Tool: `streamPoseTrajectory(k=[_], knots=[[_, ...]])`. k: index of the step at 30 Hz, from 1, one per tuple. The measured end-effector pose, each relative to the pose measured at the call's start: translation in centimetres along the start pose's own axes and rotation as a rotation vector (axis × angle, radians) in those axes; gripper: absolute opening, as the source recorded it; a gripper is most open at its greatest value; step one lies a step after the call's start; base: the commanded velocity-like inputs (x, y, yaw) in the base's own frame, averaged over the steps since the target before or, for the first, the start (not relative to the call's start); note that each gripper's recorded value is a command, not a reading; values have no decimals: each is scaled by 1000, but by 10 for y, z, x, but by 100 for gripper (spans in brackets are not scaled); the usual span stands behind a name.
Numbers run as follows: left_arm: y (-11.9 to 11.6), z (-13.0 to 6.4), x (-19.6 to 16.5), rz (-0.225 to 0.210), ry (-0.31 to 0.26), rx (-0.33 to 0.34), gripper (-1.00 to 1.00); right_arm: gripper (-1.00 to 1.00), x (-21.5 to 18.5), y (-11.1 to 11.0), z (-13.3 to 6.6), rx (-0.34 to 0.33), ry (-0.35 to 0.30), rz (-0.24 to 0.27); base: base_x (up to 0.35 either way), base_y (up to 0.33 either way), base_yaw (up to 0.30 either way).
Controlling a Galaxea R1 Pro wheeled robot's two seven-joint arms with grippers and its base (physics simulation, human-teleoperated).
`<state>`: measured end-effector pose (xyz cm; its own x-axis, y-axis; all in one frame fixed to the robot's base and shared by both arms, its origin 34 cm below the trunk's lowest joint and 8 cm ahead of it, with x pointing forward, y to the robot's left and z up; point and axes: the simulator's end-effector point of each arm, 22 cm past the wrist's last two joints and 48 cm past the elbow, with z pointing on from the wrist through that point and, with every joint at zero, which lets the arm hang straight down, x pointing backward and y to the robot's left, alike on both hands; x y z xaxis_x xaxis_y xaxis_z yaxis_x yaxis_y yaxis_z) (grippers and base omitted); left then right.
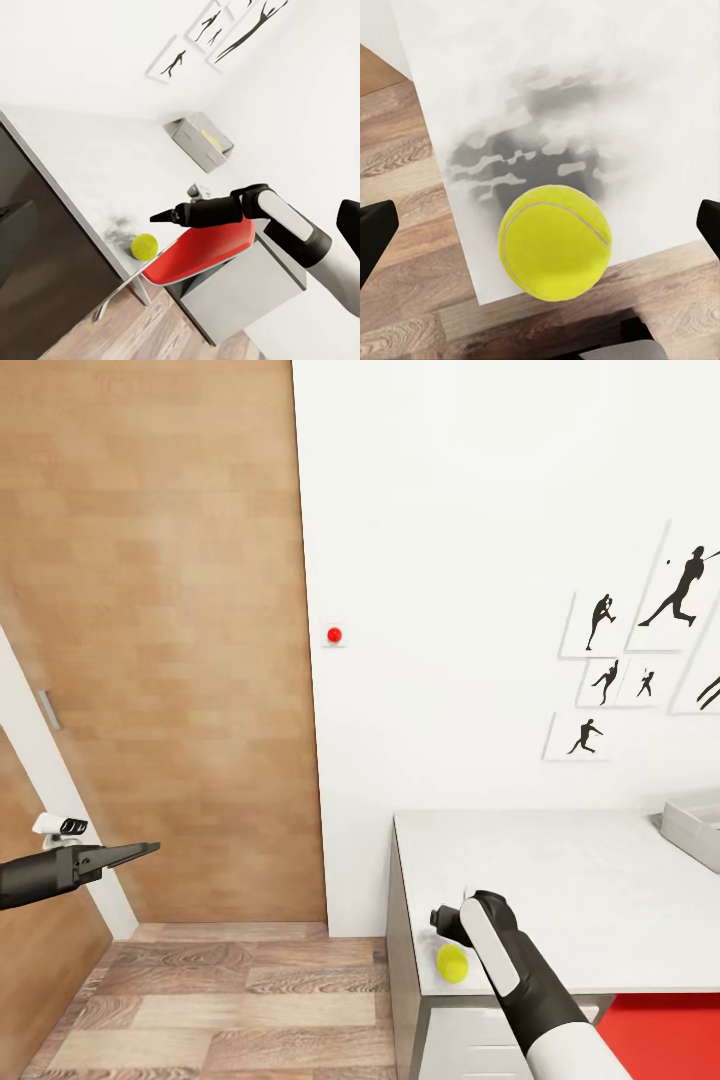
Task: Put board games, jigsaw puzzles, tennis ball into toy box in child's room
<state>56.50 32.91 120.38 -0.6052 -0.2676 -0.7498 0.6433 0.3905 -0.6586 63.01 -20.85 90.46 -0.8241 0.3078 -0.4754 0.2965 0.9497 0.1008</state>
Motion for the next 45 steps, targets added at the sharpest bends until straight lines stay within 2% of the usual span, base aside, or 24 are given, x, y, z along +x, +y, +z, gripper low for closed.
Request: streamPoseTrajectory(k=[16, 45], knots=[[1, 0, 0, 0, 1, -1, 100, 100, -3, 2, -2, -7, -7, 0, 0, 0, 0], [20, 5, 11, -39, 19, -13, 100, 100, 15, -2, 18, 8, 43, -6, 0, 0, 0]])
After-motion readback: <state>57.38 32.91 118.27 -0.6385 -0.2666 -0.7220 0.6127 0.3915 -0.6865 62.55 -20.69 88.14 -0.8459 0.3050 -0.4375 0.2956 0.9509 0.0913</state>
